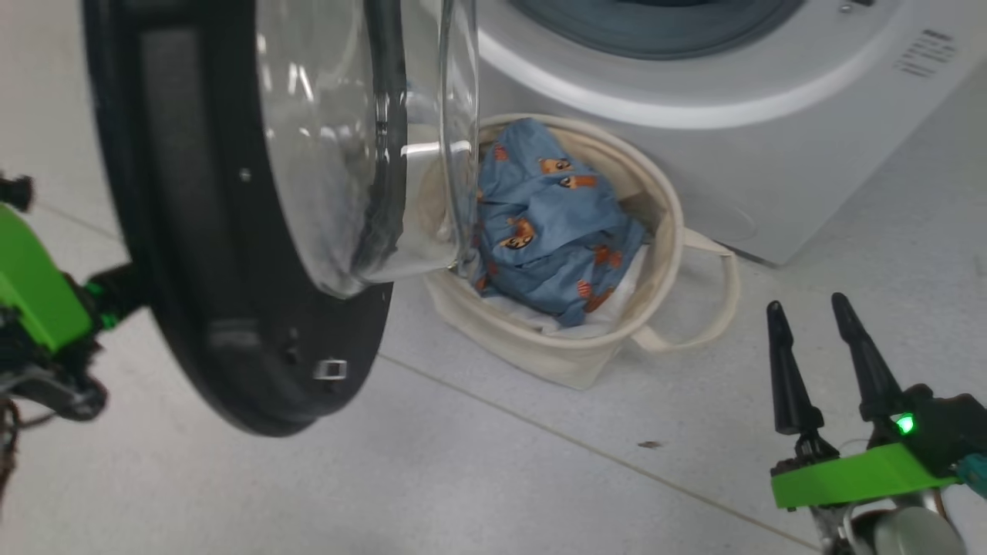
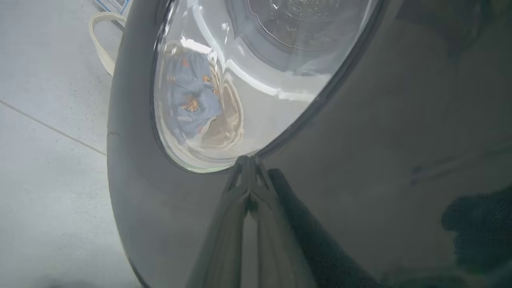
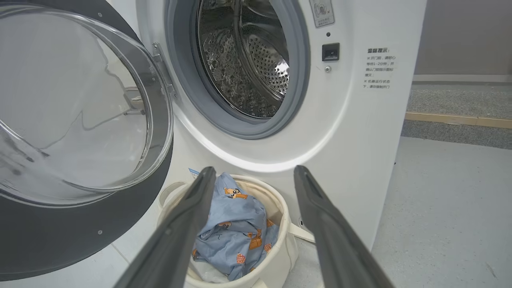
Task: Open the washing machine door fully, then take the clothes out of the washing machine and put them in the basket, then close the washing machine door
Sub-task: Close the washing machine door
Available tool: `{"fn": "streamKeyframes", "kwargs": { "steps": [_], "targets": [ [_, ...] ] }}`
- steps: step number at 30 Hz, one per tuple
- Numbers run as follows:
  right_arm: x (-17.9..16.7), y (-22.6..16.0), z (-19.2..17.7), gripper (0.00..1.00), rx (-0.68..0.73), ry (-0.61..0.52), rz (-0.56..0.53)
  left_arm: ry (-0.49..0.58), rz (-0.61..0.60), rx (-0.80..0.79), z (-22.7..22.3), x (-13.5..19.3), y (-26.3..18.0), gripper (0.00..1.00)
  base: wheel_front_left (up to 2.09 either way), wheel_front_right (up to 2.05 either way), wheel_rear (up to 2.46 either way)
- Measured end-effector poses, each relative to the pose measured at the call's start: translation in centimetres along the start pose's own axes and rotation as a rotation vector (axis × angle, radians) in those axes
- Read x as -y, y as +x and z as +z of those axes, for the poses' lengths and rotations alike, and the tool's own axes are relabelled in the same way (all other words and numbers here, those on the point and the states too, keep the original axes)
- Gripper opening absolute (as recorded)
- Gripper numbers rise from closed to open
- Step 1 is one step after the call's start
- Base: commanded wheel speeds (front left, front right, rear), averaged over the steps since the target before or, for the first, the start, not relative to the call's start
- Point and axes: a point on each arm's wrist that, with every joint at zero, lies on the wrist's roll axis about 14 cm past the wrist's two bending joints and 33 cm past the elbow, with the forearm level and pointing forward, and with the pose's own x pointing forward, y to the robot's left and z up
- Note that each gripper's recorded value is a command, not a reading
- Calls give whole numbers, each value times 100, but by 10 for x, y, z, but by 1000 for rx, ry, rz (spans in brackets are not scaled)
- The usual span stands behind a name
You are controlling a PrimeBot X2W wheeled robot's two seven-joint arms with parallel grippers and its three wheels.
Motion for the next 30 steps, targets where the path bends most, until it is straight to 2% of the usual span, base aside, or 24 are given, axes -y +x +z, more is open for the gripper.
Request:
{"fn": "streamKeyframes", "kwargs": {
  "steps": [6, 11, 15, 22, 30],
  "targets": [
    [8, -12, 12, 100, 26, 15, -55, 43, -112, -66, -26, 31, 20, 0, 0, 0, 0],
    [28, -27, 29, 100, 67, 9, -135, 104, -286, -147, -63, 79, 43, 0, 0, 0, 0],
    [42, -38, 43, 100, 99, -6, -188, 150, -419, -149, -83, 116, 56, 0, 0, 0, 0],
    [57, -56, 60, 100, 143, -21, -255, 199, -494, -100, -104, 137, 85, 0, 0, 0, 0],
    [74, -75, 69, 100, 164, -17, -322, 219, -528, -87, -118, 154, 118, 0, 0, 0, 0]
  ]
}}
